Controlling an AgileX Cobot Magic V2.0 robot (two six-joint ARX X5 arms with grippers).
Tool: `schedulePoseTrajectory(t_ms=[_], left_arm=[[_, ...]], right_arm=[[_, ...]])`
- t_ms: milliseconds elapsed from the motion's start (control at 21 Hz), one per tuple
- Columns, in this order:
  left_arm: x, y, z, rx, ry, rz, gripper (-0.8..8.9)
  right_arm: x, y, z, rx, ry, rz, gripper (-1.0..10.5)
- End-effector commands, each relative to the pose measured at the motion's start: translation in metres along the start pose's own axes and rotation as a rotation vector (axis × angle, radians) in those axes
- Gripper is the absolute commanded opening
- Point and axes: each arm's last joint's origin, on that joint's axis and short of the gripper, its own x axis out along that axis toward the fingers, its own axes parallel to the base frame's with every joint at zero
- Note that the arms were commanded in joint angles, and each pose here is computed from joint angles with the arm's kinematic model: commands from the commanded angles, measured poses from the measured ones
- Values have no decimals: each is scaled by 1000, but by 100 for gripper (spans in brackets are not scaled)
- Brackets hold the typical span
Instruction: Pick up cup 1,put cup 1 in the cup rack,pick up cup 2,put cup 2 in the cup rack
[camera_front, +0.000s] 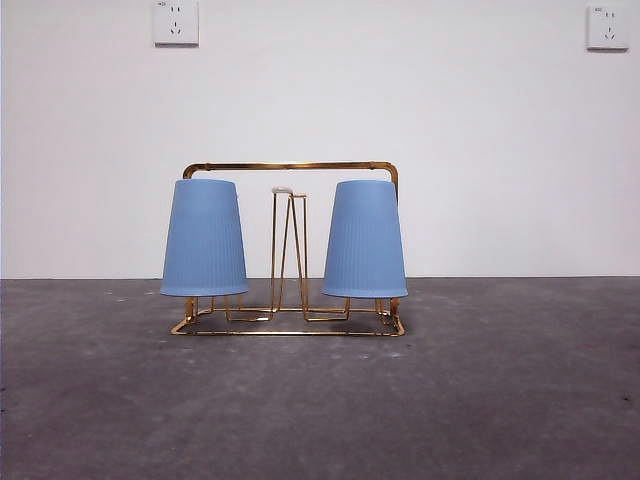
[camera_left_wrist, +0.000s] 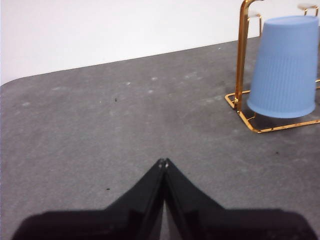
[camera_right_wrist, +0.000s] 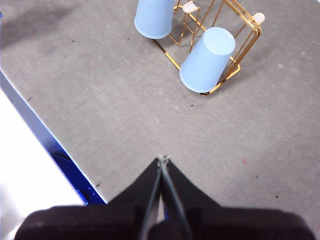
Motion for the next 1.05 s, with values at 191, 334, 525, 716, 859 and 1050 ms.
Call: schedulePoseTrajectory(t_ms=[191, 334, 525, 716, 859, 1050], left_arm=[[2, 0, -4, -19, 19, -3, -3], [2, 0, -4, -20, 26, -4, -3], [3, 0, -5, -20, 36, -5, -3], [3, 0, -6, -21, 49, -6, -3], [4, 0, -6, -21, 59, -7, -3], [4, 0, -7, -21, 60, -8, -3]], right_arm=[[1, 0, -2, 8, 26, 0, 3], [1, 0, -2, 8, 26, 0, 3], [1, 0, -2, 8, 26, 0, 3], [-2, -3, -3, -20, 3, -32, 2], [-22, -18, -3, 47, -196, -132, 2], [-48, -34, -24, 226, -498, -253, 2]])
